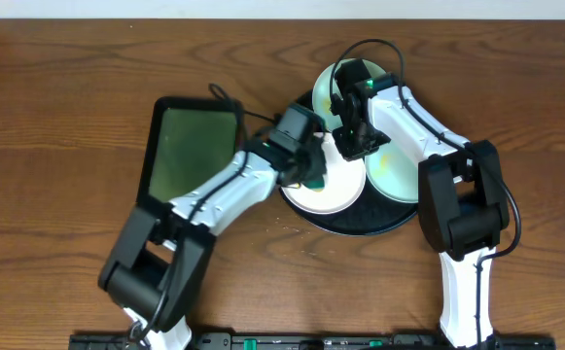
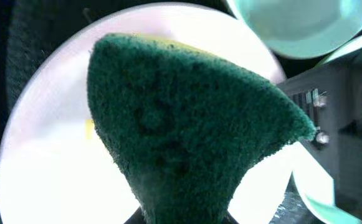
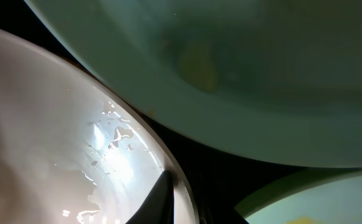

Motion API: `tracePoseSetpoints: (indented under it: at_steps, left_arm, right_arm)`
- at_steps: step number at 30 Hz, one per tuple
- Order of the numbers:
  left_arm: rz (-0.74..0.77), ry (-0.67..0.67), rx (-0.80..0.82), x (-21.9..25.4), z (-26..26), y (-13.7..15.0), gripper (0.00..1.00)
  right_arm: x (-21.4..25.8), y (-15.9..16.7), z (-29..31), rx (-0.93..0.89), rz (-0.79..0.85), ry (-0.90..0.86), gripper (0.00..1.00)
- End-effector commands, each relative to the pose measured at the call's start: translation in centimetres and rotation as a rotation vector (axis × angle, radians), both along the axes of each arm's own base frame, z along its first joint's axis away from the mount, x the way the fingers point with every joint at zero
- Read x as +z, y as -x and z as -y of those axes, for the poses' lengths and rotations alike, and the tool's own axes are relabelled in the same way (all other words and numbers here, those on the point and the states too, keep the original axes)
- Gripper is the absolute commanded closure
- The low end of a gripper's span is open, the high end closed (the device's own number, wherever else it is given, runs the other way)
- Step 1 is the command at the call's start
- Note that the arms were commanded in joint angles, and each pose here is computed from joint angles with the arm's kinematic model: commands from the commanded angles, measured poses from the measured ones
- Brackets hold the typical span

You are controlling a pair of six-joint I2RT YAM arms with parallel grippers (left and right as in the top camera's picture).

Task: Clean dirty plates on tray and stack at the side
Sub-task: 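Move the held sponge with the left gripper onto the pink plate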

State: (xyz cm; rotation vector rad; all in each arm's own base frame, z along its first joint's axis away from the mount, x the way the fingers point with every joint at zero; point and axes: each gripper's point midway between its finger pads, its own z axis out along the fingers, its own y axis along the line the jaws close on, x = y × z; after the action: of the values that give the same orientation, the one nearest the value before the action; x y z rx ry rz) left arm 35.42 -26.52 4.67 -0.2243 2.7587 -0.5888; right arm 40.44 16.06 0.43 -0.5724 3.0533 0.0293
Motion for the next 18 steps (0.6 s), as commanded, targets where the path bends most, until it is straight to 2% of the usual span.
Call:
tracePoseSetpoints:
  at_steps: [1,2,3,4,7,12,13,15,18]
  left_arm:
    - [0.053,-0.074,0.103,-0.4,-1.0,-1.2,0.91]
    - [0.059,-0.073,0.099,-0.4,-0.8,-1.2,0.86]
    - [0.066,-0.068,0.092,-0.4,-0.4,-1.2,0.76]
    - [0.072,-0.063,0.086,-0.4,0.0,-1.2,0.72]
    - [0.084,-0.057,0.076,-0.3,0.5,-1.1,0.72]
    - [0.084,-0.059,0.073,-0.3,0.4,-1.2,0.66]
    - [0.083,-0.060,0.073,-0.3,0.4,-1.1,0.59]
    - [0.080,-0.062,0.073,-0.4,0.4,-1.1,0.51]
    - [0.076,-0.065,0.073,-0.4,0.3,-1.0,0.50]
  right_arm:
    - [-1.1,0.9,-1.3,0.008,-0.050,-0.062,0.89]
    - [-1.1,0.9,-1.3,0.008,-0.049,-0.062,0.88]
    - [-1.1,0.9,-1.3,0.009,-0.048,-0.062,0.88]
    - [-1.1,0.9,-1.3,0.009,-0.048,-0.062,0.88]
    - [-1.1,1.0,-1.3,0.008,-0.052,-0.060,0.87]
    - [-1.2,1.1,-1.2,0.008,-0.057,-0.058,0.85]
    - [-1.2,1.2,-1.2,0.008,-0.060,-0.057,0.85]
    - [-1.4,1.4,-1.1,0.009,-0.065,-0.055,0.84]
    - [-2.0,1.8,-1.0,0.008,-0.071,-0.052,0.83]
